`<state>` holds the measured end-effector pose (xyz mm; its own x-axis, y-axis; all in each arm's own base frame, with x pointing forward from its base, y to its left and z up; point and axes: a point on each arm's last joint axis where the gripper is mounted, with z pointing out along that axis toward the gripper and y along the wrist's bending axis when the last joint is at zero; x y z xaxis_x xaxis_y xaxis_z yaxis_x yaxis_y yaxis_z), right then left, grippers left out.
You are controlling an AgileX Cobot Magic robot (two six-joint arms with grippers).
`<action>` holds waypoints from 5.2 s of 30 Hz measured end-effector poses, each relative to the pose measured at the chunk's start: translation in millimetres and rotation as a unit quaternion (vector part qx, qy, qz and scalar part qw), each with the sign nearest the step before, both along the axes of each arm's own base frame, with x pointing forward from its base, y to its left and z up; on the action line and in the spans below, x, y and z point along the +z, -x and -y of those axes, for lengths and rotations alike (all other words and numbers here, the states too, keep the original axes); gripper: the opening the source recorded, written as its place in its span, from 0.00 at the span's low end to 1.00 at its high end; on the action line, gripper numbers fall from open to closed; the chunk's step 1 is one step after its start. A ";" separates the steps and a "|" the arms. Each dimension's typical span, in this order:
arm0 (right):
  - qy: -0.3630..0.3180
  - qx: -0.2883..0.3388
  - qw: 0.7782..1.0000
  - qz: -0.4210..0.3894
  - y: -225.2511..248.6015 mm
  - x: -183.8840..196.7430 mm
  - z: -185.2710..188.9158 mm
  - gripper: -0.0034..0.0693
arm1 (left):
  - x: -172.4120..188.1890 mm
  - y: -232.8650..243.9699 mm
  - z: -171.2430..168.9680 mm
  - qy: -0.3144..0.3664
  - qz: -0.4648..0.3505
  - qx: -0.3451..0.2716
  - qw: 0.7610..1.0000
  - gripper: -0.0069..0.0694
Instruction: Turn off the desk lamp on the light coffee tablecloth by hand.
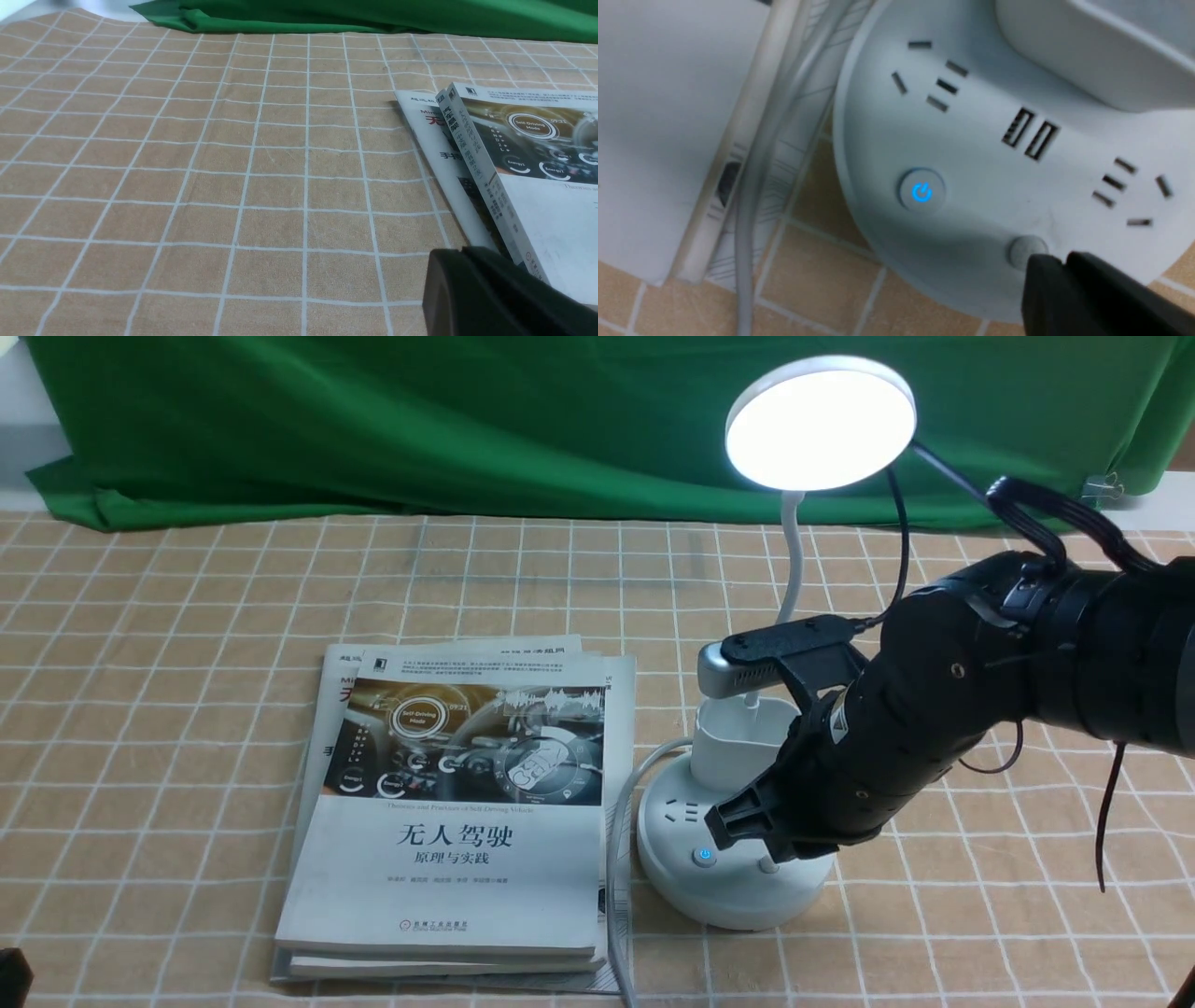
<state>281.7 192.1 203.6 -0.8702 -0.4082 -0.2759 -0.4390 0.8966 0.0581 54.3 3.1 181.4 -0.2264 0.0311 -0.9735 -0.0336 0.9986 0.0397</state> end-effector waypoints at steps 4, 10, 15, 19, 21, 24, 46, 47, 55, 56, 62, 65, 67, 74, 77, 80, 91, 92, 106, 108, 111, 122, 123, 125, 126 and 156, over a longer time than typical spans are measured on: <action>-0.004 -0.002 1.000 -0.001 -0.6 -1.5 -1.1 0.11 | 0.0 0.0 0.0 0.000 0.000 0.000 1.000 0.10; 0.011 -0.003 1.000 -0.027 -4.4 -22.2 -4.0 0.11 | 0.0 0.0 0.0 0.000 0.000 0.000 1.000 0.10; 0.012 -0.004 1.000 -0.028 -6.5 -23.8 -5.2 0.11 | 0.0 0.0 0.0 0.000 0.000 0.000 1.000 0.10; 0.009 -0.009 1.000 -0.027 -7.9 -22.4 -2.8 0.11 | 0.0 0.0 0.0 0.000 0.000 0.000 1.000 0.10; 0.007 -0.009 1.000 -0.024 -7.3 -19.7 -2.4 0.11 | 0.0 0.0 0.0 0.000 0.000 0.000 1.000 0.10; 0.001 -0.009 1.000 -0.015 -5.4 -12.6 -1.2 0.11 | 0.0 0.0 0.0 0.000 0.000 0.000 1.000 0.10; -0.002 -0.005 1.000 -0.006 -11.0 -20.2 -4.0 0.11 | 0.0 0.0 0.0 0.000 0.000 0.000 1.000 0.10; -0.004 -0.004 1.000 -0.003 -10.6 -18.1 -3.7 0.11 | 0.0 0.0 0.0 0.000 0.000 0.000 1.000 0.10; -0.027 -0.002 0.999 0.033 -4.8 11.1 0.1 0.11 | 0.0 0.0 0.0 0.000 0.000 0.000 1.000 0.10; -0.027 -0.002 0.999 0.032 -4.7 11.0 0.1 0.11 | 0.0 0.0 0.0 0.000 0.000 0.000 1.000 0.10; -0.017 -0.003 1.000 0.012 -7.1 -2.6 -1.4 0.11 | 0.0 0.0 0.0 0.000 0.000 0.000 1.000 0.10; -0.009 -0.004 1.000 -0.004 -8.8 -14.7 -3.1 0.11 | 0.0 0.0 0.0 0.000 0.000 0.000 1.000 0.10; -0.003 -0.004 1.000 -0.015 -9.7 -22.4 -3.9 0.11 | 0.0 0.0 0.0 0.000 0.000 0.000 1.000 0.10; -0.004 -0.004 1.000 -0.014 -11.2 -23.1 -4.2 0.11 | 0.0 0.0 0.0 0.000 0.000 0.000 1.000 0.10; -0.008 -0.005 1.000 -0.009 -10.4 -19.0 -3.4 0.11 | 0.0 0.0 0.0 0.000 0.000 0.000 1.000 0.10; -0.017 -0.005 1.000 0.004 -8.0 -7.4 -1.7 0.11 | 0.0 0.0 0.0 0.000 0.000 0.000 1.000 0.10; -0.057 -0.003 0.996 0.061 54.8 41.0 39.0 0.11 | 0.0 0.0 0.0 0.000 0.000 0.000 1.000 0.10; -0.060 0.000 0.996 0.066 64.4 43.4 45.2 0.11 | 0.0 0.0 0.0 0.000 0.000 0.000 1.000 0.10; -0.120 0.005 0.980 0.161 130.5 89.0 88.2 0.15 | 0.0 0.0 0.0 0.000 0.000 0.000 1.000 0.10; -0.130 0.005 0.975 0.178 132.9 94.3 90.0 0.15 | 0.0 0.0 0.0 0.000 0.000 0.000 1.000 0.10; -0.133 0.009 0.970 0.203 138.3 100.0 94.9 0.15 | 0.0 0.0 0.0 0.000 0.000 0.000 1.000 0.10; -0.126 -0.085 0.893 0.423 180.2 32.7 163.4 0.08 | 0.0 0.0 0.0 0.000 0.000 0.000 1.000 0.10; -0.123 -0.097 0.884 0.440 185.3 24.6 168.2 0.08 | 0.0 0.0 0.0 0.000 0.000 0.000 1.000 0.10; -0.119 -0.111 0.862 0.480 197.1 8.6 175.2 0.08 | 0.0 0.0 0.0 0.000 0.000 0.000 1.000 0.10; -0.114 -0.118 0.855 0.493 203.8 -4.2 178.4 0.08 | 0.0 0.0 0.0 0.000 0.000 0.000 1.000 0.10; -0.084 -0.109 0.836 0.531 226.5 -14.5 184.9 0.09 | 0.0 0.0 0.0 0.000 0.000 0.000 1.000 0.10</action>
